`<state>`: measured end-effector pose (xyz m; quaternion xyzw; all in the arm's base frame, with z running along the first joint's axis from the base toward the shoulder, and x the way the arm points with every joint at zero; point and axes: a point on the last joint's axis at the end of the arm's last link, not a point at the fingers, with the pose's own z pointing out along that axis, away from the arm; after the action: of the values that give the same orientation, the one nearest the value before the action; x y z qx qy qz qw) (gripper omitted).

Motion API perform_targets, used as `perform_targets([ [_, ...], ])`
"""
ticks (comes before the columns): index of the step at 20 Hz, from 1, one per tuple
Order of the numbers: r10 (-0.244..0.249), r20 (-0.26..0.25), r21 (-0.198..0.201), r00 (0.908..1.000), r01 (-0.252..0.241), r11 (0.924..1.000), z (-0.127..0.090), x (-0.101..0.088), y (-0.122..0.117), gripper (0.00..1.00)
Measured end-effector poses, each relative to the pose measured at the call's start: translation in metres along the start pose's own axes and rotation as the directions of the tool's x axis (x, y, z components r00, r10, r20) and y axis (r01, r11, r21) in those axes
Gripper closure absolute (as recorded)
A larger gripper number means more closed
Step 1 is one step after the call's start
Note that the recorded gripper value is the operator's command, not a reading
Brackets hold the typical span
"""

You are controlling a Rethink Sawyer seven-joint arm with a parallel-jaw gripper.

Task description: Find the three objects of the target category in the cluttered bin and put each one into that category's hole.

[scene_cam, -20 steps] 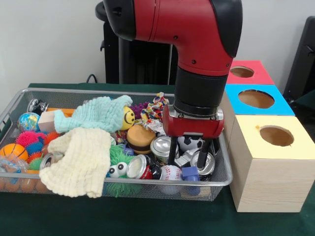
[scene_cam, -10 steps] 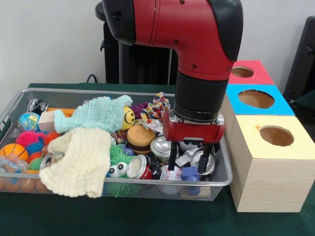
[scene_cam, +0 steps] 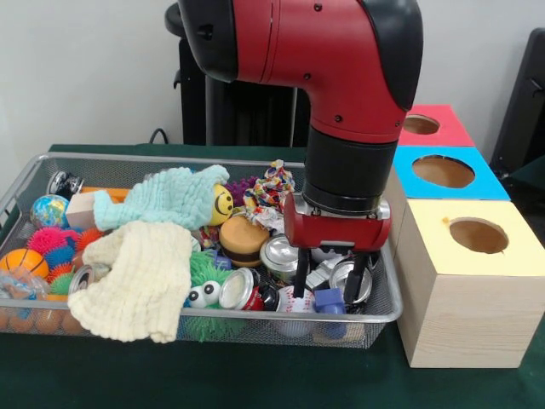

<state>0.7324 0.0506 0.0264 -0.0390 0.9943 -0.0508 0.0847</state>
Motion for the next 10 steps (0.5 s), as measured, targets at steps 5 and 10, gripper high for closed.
perform_targets([
  [5, -0.008, -0.003, -0.002, 1.0, 0.008, 1.0, 0.002, 0.001, 0.006, 0.0],
  [10, -0.02, -0.01, -0.006, 0.9997, 0.02, 0.9998, 0.005, 0.005, 0.016, 0.0],
])
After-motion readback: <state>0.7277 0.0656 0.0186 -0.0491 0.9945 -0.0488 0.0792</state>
